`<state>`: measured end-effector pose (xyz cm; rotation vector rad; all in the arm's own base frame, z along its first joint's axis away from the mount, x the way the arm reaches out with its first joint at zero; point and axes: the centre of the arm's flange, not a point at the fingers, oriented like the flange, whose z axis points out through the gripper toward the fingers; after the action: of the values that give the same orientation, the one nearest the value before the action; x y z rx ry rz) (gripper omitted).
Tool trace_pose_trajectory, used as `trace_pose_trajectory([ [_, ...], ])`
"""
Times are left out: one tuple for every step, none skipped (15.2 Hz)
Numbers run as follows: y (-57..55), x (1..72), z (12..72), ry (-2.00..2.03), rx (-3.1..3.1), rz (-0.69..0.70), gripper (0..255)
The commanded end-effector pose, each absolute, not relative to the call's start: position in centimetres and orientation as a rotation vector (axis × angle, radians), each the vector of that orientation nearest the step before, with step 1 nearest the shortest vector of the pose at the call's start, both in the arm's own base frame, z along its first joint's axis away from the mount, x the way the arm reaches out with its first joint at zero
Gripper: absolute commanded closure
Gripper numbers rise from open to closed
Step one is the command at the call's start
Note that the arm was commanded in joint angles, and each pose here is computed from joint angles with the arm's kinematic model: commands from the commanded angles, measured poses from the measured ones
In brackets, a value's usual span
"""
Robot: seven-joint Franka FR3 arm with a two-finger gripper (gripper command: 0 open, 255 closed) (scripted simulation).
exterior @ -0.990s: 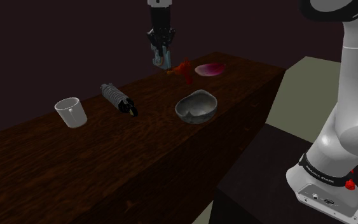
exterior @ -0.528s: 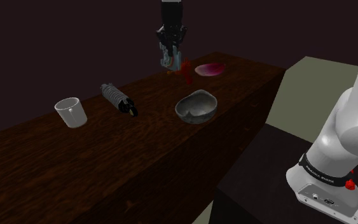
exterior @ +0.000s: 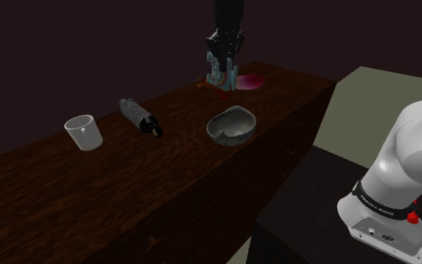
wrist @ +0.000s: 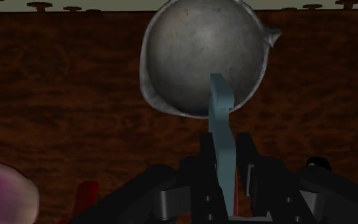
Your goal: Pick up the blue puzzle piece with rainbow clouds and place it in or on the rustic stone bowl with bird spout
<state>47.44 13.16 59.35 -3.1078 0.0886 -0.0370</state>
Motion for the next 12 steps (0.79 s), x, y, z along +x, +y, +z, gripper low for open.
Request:
trace_pose_trajectory([
  [13.4,44.7,59.9,0.090,-3.108,-0.036,255],
  [13.5,43.4,60.1,0.090,-3.108,-0.036,255],
  [13.6,42.5,60.2,0.090,-3.108,-0.036,255],
  [13.6,42.5,59.7,0.090,-3.108,-0.036,255],
  [13.6,42.5,59.1,0.090,-3.108,-0.036,255],
  [13.6,42.5,58.6,0.090,-3.108,-0.036,255],
  [13.6,42.5,58.1,0.090,-3.108,-0.036,255],
  [13.6,42.5,57.6,0.090,-3.108,-0.036,255],
  [13.6,42.5,57.0,0.090,-3.108,-0.036,255],
  [13.6,42.5,56.5,0.090,-3.108,-0.036,255],
  [13.6,42.5,56.0,0.090,-3.108,-0.036,255],
  [13.6,42.5,55.4,0.090,-3.108,-0.036,255],
])
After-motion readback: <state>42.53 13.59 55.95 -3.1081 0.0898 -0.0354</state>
